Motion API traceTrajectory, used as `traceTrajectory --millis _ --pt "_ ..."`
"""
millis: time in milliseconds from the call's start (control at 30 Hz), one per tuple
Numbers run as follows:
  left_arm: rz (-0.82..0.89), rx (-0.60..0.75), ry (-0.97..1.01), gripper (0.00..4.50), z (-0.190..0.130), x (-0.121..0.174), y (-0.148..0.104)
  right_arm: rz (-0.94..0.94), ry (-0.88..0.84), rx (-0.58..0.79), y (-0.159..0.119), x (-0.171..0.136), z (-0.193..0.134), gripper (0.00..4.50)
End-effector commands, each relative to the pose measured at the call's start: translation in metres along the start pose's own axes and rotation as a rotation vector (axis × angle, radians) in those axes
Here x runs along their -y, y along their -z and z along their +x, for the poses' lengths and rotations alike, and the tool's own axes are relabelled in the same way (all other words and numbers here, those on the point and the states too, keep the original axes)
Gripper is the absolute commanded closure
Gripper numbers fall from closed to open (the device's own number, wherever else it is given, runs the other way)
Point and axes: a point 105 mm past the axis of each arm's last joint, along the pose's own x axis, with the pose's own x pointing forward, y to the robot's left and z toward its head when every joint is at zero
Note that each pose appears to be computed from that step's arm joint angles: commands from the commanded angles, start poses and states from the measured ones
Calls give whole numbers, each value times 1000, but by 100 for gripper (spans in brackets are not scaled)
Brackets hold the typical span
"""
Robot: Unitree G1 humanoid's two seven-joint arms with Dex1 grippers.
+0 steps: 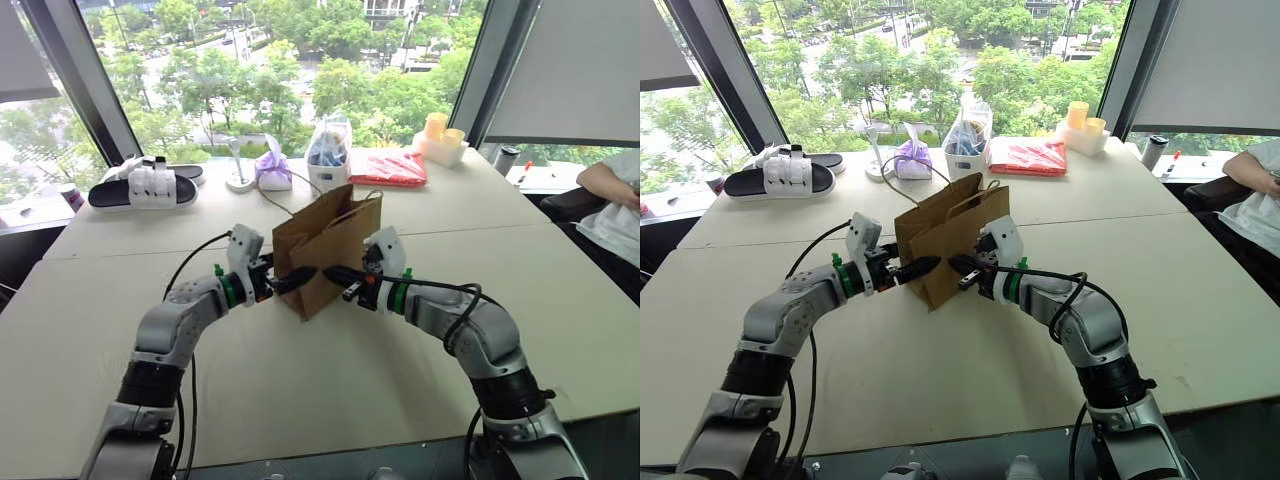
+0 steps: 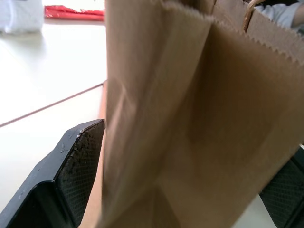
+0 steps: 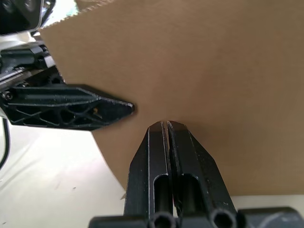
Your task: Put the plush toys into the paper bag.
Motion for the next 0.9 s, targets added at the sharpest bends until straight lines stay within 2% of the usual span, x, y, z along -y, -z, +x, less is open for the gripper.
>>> traceTrajectory --millis 33,133,233,267,300,467,500,733,900 --pt "38 34 -9 0 4 2 -8 -54 -1 55 -19 -1 -1 443" --pt "36 35 -9 0 5 3 -6 -65 18 54 -22 5 -11 443" --pt "23 42 -8 82 4 4 -5 -80 67 52 -25 19 -28 450" --pt "19 45 -8 115 4 4 -5 -87 90 49 -26 25 -34 450" --pt "15 48 -6 176 4 4 -5 -95 108 46 -27 30 -39 450" --pt "1 47 7 411 4 6 -5 -129 188 27 -30 57 -62 450" --pt "2 46 12 446 4 7 -5 -137 200 21 -30 61 -65 450" --pt "-35 44 116 446 1 12 -14 -262 231 -14 -29 83 -76 450" --pt "-48 42 382 446 -23 26 -43 -315 256 -24 -35 99 -88 450"
